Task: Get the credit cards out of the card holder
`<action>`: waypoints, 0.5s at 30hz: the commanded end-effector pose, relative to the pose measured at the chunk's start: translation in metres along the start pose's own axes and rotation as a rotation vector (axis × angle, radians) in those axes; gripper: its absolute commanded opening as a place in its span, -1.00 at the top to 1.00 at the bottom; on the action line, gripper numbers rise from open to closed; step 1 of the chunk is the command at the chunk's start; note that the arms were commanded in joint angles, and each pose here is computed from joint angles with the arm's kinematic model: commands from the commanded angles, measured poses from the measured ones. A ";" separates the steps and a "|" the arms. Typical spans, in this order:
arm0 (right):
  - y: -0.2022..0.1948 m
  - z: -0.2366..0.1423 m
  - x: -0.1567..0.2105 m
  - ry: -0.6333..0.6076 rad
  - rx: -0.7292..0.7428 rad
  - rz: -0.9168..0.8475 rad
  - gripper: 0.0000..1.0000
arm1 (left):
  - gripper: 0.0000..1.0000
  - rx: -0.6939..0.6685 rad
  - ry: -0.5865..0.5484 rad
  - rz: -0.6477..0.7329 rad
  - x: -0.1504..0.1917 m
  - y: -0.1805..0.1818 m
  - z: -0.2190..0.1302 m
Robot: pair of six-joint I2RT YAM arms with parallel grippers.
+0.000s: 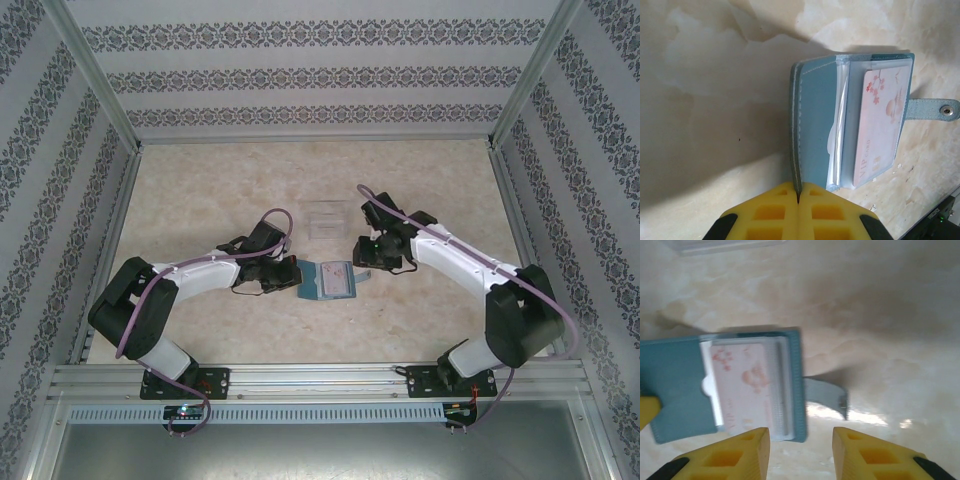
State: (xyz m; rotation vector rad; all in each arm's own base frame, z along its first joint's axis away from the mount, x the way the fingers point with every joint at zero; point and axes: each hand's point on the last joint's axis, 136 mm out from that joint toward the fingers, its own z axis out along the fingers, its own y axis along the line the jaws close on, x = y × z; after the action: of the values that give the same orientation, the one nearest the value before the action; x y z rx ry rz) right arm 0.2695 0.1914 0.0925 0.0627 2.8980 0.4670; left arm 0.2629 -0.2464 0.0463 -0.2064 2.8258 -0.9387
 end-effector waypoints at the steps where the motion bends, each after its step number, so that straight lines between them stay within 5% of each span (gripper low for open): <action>1: 0.032 0.011 0.001 0.048 -0.119 0.005 0.29 | 0.94 0.028 -0.025 -0.003 -0.006 -0.005 -0.004; 15: 0.019 0.061 0.005 0.138 0.003 -0.014 0.26 | 0.60 -0.175 0.023 0.052 -0.003 0.027 -0.005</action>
State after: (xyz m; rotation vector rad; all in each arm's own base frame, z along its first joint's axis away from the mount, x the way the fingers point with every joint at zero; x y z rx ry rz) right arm 0.2724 0.2280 0.0434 0.0280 3.0329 0.5228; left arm 0.2630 -0.2348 0.0414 -0.1780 2.8667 -0.8084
